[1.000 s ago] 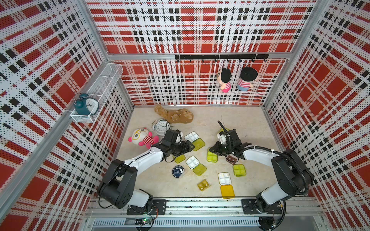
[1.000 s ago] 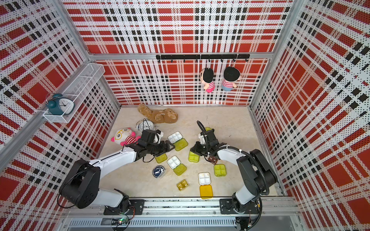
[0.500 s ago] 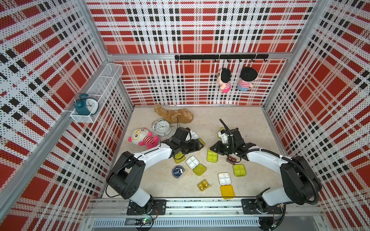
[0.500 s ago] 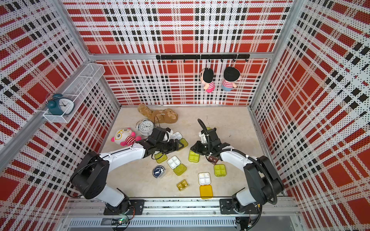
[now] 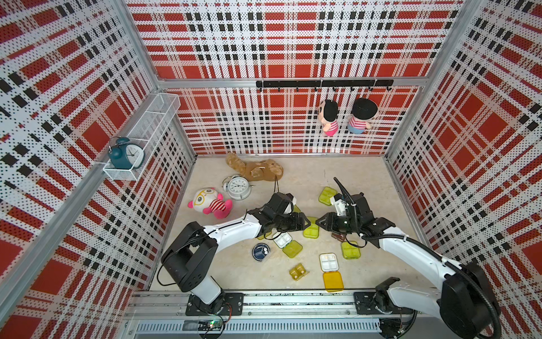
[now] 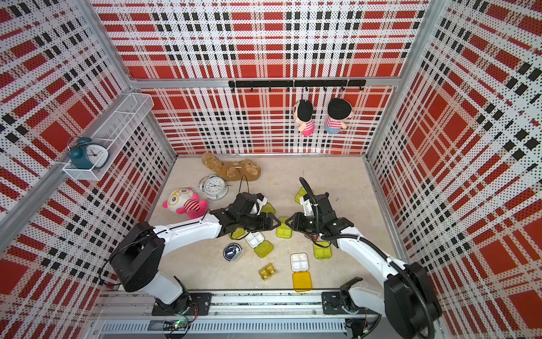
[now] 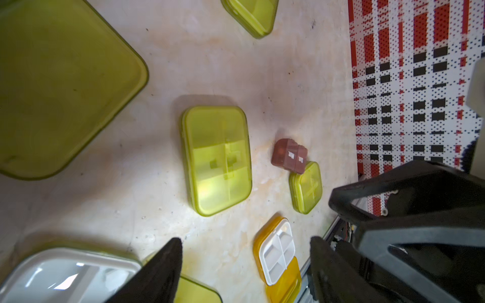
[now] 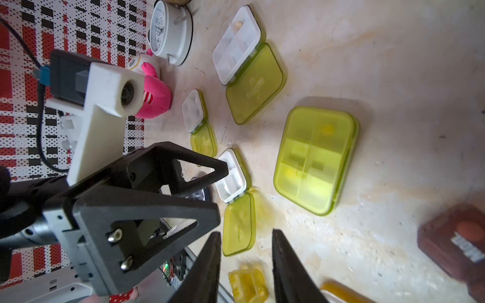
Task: Close pillboxes
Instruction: Move the pillbox to the center of the board.
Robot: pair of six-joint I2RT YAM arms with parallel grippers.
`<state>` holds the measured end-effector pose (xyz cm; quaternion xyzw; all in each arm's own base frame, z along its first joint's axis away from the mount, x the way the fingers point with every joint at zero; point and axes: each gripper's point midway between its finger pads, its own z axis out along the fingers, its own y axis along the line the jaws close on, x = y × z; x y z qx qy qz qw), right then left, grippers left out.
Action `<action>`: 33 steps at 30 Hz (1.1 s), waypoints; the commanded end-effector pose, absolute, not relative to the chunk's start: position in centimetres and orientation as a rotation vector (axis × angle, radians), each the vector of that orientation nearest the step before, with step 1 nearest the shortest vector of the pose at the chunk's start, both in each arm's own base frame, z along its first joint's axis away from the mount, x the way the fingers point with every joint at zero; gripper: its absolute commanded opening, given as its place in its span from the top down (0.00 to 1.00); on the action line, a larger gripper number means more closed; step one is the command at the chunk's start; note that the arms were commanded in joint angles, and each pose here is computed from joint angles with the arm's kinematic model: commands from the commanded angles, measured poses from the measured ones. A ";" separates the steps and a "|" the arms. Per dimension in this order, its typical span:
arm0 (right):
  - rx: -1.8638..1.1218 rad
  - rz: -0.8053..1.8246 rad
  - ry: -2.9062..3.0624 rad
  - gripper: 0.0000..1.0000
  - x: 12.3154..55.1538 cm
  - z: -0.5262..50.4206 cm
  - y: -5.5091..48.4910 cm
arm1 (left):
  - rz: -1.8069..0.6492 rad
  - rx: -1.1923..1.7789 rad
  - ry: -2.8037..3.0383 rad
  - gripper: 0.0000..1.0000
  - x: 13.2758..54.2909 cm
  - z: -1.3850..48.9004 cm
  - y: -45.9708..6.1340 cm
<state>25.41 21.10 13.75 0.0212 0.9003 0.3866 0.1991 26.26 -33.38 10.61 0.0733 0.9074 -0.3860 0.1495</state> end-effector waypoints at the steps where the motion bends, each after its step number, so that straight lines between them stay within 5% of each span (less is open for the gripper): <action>1: 0.091 1.047 2.566 0.61 23.3 13.3 19.7 | -1.154 0.309 2.573 0.21 25.4 11.4 -35.0; 17: 0.375 1.201 2.784 0.54 11.6 8.4 16.9 | -1.121 0.519 2.658 0.21 19.6 8.4 -37.4; 33: 0.492 1.177 2.829 0.52 10.3 4.6 18.4 | -1.121 0.525 2.667 0.22 19.5 8.0 -37.4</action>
